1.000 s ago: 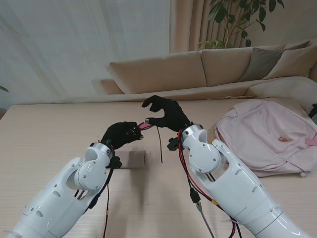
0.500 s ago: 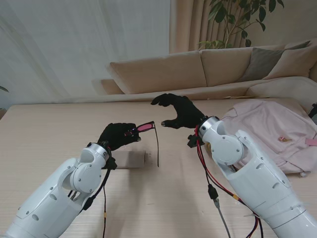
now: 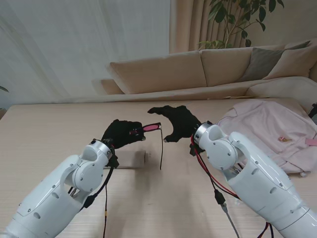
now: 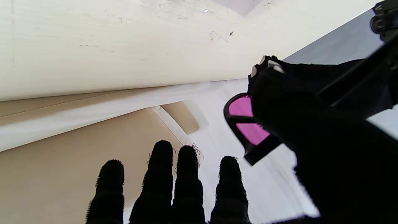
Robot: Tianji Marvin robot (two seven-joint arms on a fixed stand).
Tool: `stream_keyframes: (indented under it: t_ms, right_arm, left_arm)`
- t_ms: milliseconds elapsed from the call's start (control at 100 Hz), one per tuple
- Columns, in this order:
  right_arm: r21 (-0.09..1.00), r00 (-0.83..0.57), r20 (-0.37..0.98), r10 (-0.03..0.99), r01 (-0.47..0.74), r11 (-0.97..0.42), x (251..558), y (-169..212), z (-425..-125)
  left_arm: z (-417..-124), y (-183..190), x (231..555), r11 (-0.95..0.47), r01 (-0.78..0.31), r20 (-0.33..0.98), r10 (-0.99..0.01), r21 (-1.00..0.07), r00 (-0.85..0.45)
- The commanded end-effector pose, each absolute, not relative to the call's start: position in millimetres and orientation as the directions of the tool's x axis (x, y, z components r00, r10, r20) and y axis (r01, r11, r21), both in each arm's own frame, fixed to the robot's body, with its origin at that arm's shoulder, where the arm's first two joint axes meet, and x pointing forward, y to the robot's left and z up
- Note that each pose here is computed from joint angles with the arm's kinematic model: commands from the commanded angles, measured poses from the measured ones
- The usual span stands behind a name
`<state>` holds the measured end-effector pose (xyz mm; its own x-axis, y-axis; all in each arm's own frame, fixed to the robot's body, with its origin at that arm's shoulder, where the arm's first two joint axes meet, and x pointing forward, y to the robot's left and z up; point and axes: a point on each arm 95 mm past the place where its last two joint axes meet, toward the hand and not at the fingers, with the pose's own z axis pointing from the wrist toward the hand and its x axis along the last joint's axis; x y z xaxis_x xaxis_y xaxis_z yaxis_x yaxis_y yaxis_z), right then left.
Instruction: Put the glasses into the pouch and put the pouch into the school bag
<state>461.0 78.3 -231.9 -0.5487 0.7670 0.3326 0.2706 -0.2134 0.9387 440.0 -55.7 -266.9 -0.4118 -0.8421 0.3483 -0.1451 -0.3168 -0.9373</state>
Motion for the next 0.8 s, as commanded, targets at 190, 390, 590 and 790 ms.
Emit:
stream_keyframes:
  t_ms: [190, 390, 590, 790]
  right_arm:
    - [0.933, -0.538, 0.349, 0.767, 0.277, -0.23, 450.7, 109.9, -232.8]
    - [0.932, -0.51, 0.349, 0.786, 0.276, -0.234, 451.3, 119.5, -231.6]
    - [0.931, -0.485, 0.358, 0.798, 0.251, -0.266, 454.7, 122.1, -236.0]
    - [0.943, -0.471, 0.331, 0.818, 0.205, -0.264, 461.6, 119.4, -243.8]
  left_arm:
    - [-258.0, -68.1, 441.0, -0.278, -0.159, 0.321, -0.825, -0.947, -0.465]
    - [-253.4, -71.4, 439.1, -0.23, -0.14, 0.269, -0.824, -0.963, -0.498]
    - [-252.4, -75.7, 437.0, -0.2, -0.117, 0.231, -0.821, -0.973, -0.523]
    - [-251.0, -78.4, 436.9, -0.197, -0.096, 0.217, -0.817, -0.976, -0.535]
